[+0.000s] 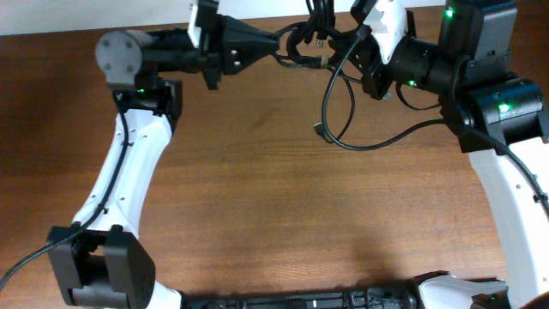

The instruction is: Untangle cables

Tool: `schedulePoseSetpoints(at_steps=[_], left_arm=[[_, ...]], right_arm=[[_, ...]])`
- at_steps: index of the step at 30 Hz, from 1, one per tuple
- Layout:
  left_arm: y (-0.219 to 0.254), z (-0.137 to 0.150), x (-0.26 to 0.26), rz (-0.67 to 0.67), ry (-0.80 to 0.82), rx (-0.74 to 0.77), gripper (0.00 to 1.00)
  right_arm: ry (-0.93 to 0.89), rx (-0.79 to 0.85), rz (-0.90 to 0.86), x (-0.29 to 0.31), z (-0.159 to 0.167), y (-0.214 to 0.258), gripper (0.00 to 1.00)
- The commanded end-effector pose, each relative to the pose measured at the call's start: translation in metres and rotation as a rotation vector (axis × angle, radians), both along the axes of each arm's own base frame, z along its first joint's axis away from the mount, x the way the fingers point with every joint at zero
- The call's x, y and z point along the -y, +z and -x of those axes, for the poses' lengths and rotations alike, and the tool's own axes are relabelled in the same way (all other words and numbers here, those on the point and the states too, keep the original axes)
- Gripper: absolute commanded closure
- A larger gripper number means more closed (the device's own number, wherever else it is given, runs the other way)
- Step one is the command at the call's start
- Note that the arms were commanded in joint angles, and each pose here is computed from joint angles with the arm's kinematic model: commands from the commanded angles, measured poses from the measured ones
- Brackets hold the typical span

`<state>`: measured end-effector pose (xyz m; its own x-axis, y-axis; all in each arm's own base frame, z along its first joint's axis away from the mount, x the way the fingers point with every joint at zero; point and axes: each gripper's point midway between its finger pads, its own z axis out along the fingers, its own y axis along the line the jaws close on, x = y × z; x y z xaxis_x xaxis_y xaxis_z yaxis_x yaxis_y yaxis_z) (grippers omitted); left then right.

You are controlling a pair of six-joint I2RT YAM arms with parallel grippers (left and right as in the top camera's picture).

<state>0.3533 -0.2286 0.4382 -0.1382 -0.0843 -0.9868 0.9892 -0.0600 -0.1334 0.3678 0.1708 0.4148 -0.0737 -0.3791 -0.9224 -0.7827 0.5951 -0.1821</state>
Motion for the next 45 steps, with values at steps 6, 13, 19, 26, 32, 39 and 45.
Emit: schedulePoseSetpoints(at_steps=[6,13,19,26,32,39,45], left_arm=[[0.019,-0.033,-0.090,0.007,0.240,0.093,0.85],[0.018,-0.026,-0.075,0.002,0.195,0.092,0.61],[0.012,-0.011,-0.046,-0.019,0.096,0.100,0.09],[-0.028,-0.002,-0.010,-0.080,-0.075,0.162,0.01],[-0.075,-0.035,-0.004,-0.092,-0.082,-0.003,0.01],[-0.105,-0.049,0.014,-0.095,-0.101,-0.149,0.01],[-0.116,-0.028,0.044,-0.118,-0.207,-0.163,0.01]], right_arm=[[-0.150,0.001,0.067,0.029,-0.020,-0.009,0.96],[-0.146,0.001,0.065,0.028,-0.020,-0.008,0.96],[-0.146,0.002,0.065,0.028,-0.020,-0.008,0.96],[-0.082,0.022,0.030,0.018,-0.015,0.000,0.96],[-0.036,0.052,0.004,0.011,-0.012,0.008,0.96],[0.273,0.165,-0.010,-0.019,0.024,0.019,0.96],[0.302,0.168,-0.025,-0.021,0.029,0.021,0.96]])
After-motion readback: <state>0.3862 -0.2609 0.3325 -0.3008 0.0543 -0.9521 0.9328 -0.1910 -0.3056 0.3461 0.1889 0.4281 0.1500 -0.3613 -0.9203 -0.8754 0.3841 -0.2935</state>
